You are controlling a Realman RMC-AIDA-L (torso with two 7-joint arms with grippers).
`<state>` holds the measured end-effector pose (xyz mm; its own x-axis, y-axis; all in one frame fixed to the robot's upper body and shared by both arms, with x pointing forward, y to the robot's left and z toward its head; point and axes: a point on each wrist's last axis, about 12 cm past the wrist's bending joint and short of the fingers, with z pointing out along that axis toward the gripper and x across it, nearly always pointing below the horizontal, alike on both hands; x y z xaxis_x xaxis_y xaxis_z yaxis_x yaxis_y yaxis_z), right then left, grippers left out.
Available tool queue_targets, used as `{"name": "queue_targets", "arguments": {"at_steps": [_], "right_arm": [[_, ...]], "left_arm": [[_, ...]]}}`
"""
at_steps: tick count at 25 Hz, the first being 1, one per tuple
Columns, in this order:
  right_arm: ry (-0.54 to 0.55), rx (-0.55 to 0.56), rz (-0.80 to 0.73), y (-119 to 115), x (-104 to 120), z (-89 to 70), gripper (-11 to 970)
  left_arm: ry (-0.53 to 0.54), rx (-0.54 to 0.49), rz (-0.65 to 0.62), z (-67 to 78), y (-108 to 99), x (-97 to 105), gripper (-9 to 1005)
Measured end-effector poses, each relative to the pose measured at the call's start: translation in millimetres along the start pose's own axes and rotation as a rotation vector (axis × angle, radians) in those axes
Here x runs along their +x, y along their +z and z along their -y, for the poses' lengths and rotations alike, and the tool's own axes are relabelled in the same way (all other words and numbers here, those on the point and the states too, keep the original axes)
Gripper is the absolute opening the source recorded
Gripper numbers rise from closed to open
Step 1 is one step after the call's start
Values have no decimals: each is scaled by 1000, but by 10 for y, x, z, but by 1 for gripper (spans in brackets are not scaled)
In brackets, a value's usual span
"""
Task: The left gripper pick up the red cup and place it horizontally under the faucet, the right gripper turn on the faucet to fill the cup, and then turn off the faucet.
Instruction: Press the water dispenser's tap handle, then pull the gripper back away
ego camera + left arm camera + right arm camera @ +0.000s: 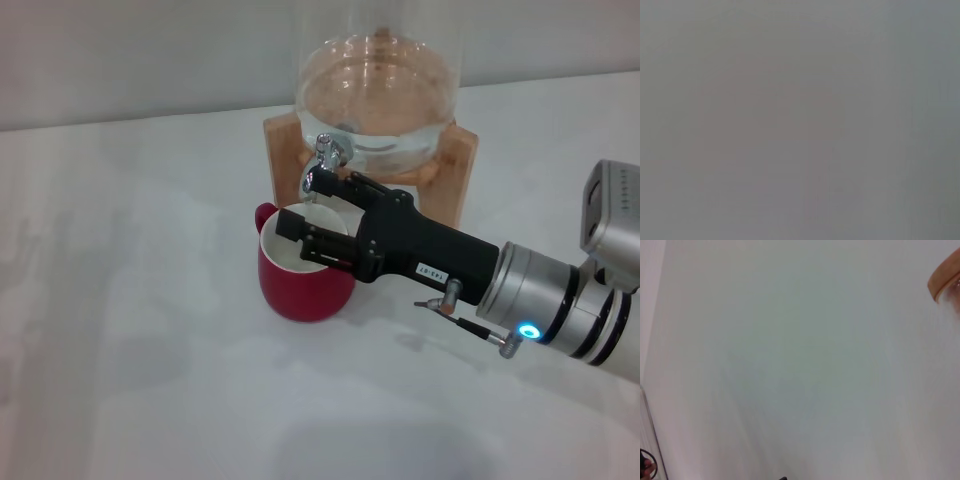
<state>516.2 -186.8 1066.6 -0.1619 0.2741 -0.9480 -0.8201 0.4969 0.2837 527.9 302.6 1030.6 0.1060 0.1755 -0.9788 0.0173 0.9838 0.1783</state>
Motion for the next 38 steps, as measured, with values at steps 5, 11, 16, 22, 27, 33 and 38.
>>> {"name": "queue_targets", "arguments": {"at_steps": [5,11,16,22,27,33,38], "right_arm": [[0,3,3,-8,-4,5,856],[-1,1,3,-11,-2,1,856],[0,0,1,-21,5,-5,856],[5,11,-2,-57,24,-5,855],[5,15,-2,-68,24,1,855],[5,17,-2,-71,22,5,856],[4,20,-2,-72,20,11,856]], "left_arm": [[1,3,-4,4,16,-1,881],[1,4,-5,5,24,-1,881],[1,4,-6,4,24,-1,881],[3,17,-4,27,31,-6,881],[4,18,-4,29,31,-6,881],[3,18,-4,34,30,-5,881],[2,18,-4,36,30,-5,881]]}}
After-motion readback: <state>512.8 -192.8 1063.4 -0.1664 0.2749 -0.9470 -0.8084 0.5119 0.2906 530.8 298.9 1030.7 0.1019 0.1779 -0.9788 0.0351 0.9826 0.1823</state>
